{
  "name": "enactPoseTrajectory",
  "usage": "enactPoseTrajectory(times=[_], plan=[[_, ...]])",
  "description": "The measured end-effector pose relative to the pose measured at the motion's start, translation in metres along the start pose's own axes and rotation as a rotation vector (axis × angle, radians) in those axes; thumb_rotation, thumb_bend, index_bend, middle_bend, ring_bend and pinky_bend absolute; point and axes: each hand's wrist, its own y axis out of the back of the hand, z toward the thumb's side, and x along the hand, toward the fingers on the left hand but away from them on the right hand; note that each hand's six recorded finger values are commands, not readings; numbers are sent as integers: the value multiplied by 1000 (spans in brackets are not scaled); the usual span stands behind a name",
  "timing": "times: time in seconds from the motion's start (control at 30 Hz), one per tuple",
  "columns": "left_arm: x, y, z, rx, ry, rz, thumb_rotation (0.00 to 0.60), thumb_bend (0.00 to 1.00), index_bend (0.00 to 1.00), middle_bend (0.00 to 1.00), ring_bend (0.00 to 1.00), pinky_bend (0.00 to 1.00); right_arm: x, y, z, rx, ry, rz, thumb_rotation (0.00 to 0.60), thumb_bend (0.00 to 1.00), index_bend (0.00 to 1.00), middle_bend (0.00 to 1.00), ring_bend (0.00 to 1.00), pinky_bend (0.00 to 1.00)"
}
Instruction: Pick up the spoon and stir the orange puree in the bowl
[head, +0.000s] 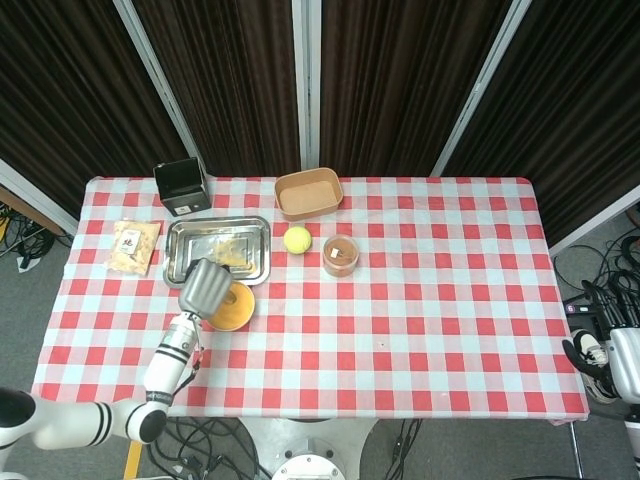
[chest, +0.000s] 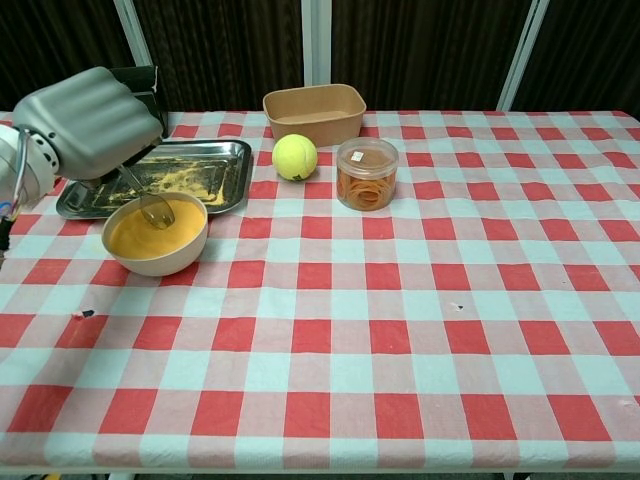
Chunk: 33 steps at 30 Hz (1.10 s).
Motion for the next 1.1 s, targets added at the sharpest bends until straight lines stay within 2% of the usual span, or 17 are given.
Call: enactPoseTrajectory(times=[0.27,0.4,0.73,1.1], plan=[[-8,-1,19,8,-27,-9,600,430,668,972,930,986,1,-1,-1,-1,-1,3,600,235,0,134,0,84],[-10,0,23,-27,-41,-14,600,432,675,972,931,985,1,-1,-1,-2,-1,4,600,234,0,134,0,84],[-9,-7,12,-239,-93,-82,600,444,680,967,929,981,1,0,0,1,1,1,600,235,0,134,0,84],[-1,-20,-25,-443,-61,-172,600,446,680,962,928,979,2,1,2,3,3,-4,600,235,0,134,0,84]])
